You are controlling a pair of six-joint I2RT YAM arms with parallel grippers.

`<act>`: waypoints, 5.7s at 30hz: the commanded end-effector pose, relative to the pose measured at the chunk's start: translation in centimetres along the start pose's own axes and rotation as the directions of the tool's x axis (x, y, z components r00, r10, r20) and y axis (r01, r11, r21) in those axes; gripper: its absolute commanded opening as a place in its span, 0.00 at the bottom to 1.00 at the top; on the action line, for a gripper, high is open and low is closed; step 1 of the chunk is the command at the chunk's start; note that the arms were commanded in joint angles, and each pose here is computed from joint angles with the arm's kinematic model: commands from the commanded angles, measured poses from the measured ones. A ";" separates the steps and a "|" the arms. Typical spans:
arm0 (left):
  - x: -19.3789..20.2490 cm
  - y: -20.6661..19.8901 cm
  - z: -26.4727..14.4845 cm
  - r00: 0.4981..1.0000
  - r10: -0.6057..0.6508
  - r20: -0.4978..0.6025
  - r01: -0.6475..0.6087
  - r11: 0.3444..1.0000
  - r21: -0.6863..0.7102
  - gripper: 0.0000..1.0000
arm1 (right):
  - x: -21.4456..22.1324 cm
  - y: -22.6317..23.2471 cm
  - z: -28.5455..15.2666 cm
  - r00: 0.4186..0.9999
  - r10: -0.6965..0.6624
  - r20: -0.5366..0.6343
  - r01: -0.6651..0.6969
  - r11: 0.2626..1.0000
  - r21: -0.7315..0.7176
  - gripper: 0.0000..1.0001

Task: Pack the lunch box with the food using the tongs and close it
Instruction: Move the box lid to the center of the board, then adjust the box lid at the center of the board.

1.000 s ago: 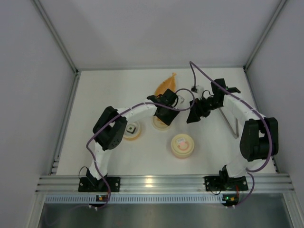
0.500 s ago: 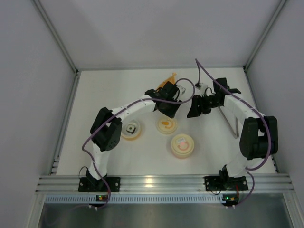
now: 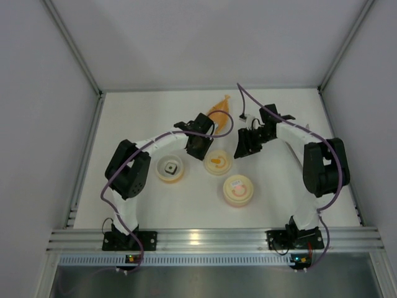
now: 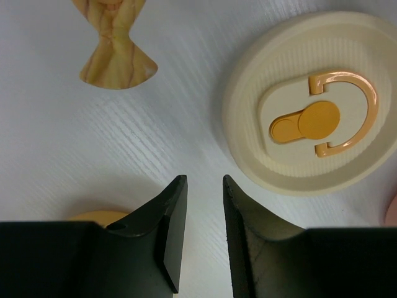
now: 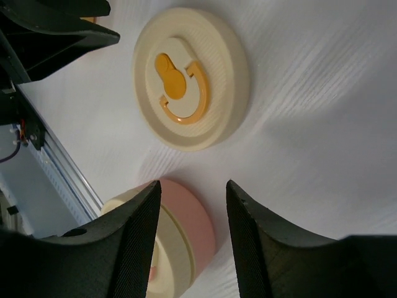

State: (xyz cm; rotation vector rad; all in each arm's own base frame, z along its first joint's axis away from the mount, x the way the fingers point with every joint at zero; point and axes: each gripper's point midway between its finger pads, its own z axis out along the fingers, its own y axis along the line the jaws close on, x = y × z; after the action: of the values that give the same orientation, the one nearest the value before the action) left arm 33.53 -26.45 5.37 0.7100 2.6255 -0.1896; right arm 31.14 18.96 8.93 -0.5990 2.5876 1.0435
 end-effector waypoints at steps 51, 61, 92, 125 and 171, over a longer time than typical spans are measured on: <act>-0.6 -0.9 7.8 0.906 -0.417 -0.074 0.409 0.907 -0.104 0.00 | -2.4 -1.4 6.7 0.986 0.167 -0.004 -0.167 0.985 0.047 0.31; 0.0 -1.6 8.2 0.906 -0.412 -0.095 0.406 0.910 -0.083 0.00 | -3.8 1.4 7.2 0.979 0.203 0.026 -0.196 0.966 -0.169 0.24; 0.2 -1.6 8.0 0.920 -0.386 -0.070 0.376 0.918 -0.128 0.00 | -4.1 -1.6 3.0 0.970 0.208 0.124 -0.229 0.952 0.201 0.33; 1.1 -2.8 8.7 0.913 -0.393 -0.109 0.384 0.918 -0.100 0.00 | -2.4 -1.6 9.0 0.945 0.323 0.049 -0.325 0.945 0.038 0.18; -0.8 -1.9 5.4 0.934 -0.356 -0.031 0.355 0.934 -0.034 0.15 | -9.0 4.0 1.9 0.949 0.158 0.274 -0.112 0.978 -0.178 0.18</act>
State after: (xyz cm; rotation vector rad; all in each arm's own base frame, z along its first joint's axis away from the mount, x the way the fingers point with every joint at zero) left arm 38.61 -32.13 3.34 0.1556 2.6285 -0.3077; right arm 36.03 26.59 8.72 -0.1433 2.4664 1.3498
